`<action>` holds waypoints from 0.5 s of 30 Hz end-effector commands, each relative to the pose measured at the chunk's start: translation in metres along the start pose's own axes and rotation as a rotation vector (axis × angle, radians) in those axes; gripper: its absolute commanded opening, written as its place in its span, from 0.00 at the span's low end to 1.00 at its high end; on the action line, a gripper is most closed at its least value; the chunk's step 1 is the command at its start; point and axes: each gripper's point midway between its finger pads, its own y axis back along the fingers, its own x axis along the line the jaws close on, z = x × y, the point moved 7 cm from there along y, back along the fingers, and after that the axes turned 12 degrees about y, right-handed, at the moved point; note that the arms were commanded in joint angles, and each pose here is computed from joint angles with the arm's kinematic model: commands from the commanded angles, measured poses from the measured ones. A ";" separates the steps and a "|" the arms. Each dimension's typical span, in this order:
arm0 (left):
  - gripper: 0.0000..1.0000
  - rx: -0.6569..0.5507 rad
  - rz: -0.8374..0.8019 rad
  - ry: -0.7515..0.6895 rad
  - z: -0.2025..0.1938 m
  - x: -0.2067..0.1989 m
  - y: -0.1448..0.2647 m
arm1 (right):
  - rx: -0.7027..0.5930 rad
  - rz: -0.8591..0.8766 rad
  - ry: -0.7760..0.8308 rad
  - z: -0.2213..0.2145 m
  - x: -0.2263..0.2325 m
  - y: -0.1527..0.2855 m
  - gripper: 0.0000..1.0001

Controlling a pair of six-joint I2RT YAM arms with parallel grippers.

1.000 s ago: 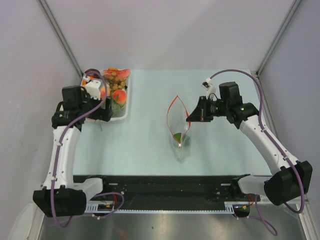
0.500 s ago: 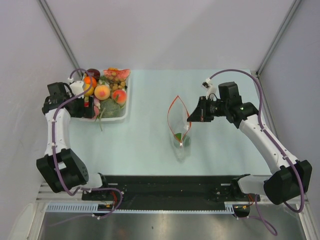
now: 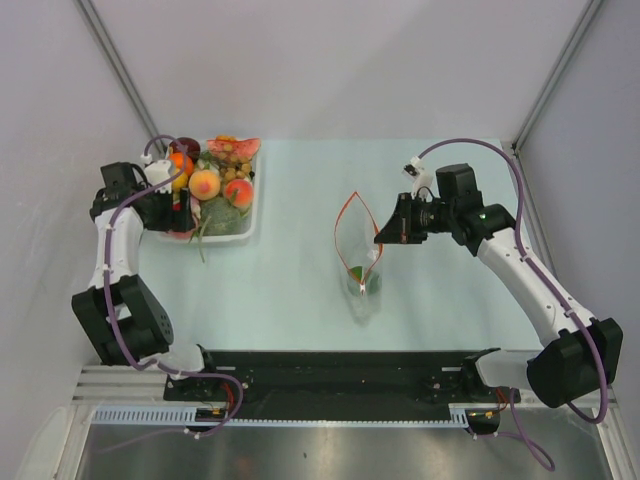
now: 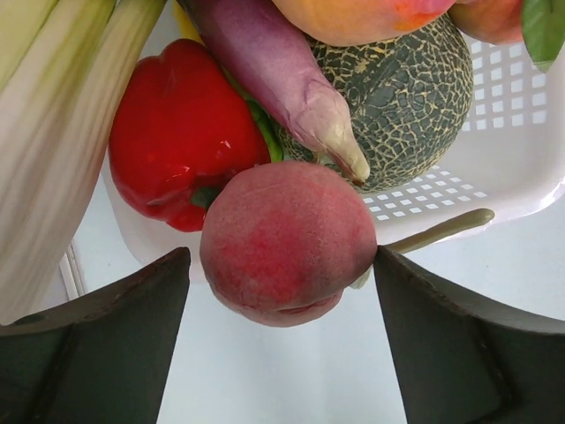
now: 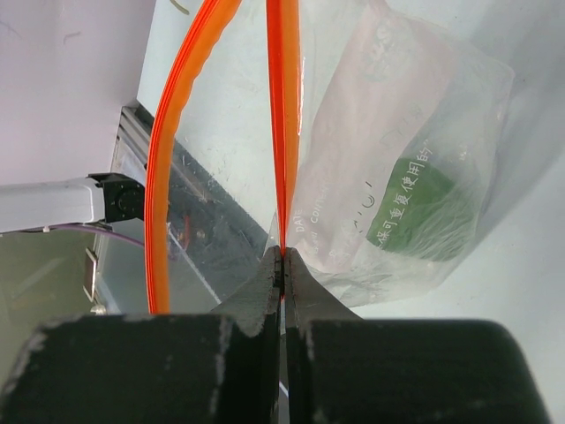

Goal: Place the food in the zip-top bag and seal the zipper
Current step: Pick up the fake fruit from the bin.

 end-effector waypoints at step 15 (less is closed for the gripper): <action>0.37 -0.249 -0.074 -0.122 0.044 -0.031 0.071 | -0.033 0.000 0.047 0.010 0.004 0.003 0.00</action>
